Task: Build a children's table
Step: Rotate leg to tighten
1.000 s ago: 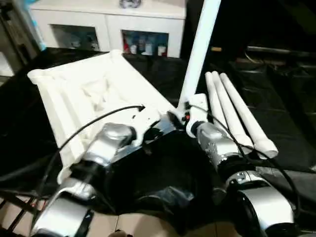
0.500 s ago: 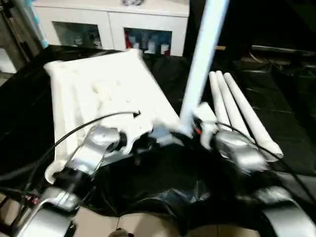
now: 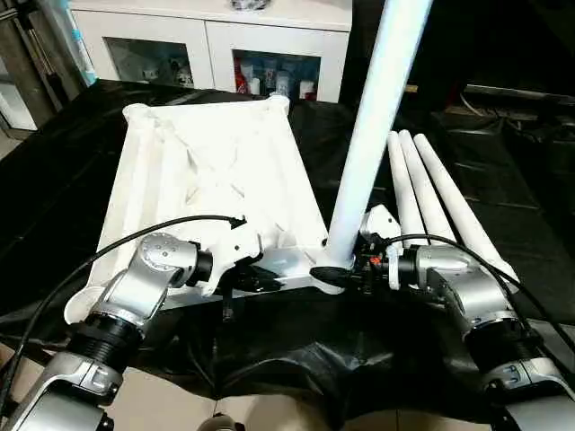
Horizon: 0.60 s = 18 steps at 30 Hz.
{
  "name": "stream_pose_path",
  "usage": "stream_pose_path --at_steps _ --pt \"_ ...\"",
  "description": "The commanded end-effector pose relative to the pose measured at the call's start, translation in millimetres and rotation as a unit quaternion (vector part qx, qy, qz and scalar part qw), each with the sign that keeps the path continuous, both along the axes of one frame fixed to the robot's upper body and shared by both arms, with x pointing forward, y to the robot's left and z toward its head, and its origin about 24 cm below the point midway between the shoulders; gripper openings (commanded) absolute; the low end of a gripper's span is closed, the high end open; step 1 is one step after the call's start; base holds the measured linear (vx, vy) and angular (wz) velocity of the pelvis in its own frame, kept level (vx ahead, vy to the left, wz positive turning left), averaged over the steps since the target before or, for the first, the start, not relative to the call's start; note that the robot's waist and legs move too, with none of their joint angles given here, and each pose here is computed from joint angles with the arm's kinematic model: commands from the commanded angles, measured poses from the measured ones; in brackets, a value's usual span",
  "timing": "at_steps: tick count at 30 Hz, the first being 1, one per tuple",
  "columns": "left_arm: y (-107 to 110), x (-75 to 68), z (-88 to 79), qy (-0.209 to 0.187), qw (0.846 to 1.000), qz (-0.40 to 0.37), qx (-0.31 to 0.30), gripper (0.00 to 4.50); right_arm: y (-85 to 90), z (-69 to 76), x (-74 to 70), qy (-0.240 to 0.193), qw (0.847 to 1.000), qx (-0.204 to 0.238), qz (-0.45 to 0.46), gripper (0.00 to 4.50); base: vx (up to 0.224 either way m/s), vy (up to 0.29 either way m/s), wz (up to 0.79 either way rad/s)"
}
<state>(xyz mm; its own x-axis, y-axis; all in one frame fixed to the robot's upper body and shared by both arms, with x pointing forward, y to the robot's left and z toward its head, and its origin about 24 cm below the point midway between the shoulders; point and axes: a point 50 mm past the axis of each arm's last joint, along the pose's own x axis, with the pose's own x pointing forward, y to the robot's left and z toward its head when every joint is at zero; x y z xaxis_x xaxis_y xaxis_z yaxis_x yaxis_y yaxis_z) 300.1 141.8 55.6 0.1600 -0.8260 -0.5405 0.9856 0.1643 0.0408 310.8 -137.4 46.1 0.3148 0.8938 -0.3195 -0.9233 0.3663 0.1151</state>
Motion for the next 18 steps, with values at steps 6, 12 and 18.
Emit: stream_pose_path --at_steps 6,12,18 --pt "-12 -4.9 0.7 0.001 0.999 -0.028 -0.022 0.0 5.6 -2.3 0.6 -0.002 1.0 -0.001 -0.02 2.86 0.0 0.0 0.0" --pt "-29 17.5 0.5 -0.02 0.996 0.079 -0.037 0.0 20.0 -23.3 19.2 -0.008 0.979 -0.021 -0.202 2.83 0.0 0.0 0.0" --pt "-49 38.9 3.2 -0.046 0.983 0.175 -0.033 0.0 50.4 -25.2 35.6 0.034 0.943 0.003 -0.331 2.8 0.0 0.0 0.0"
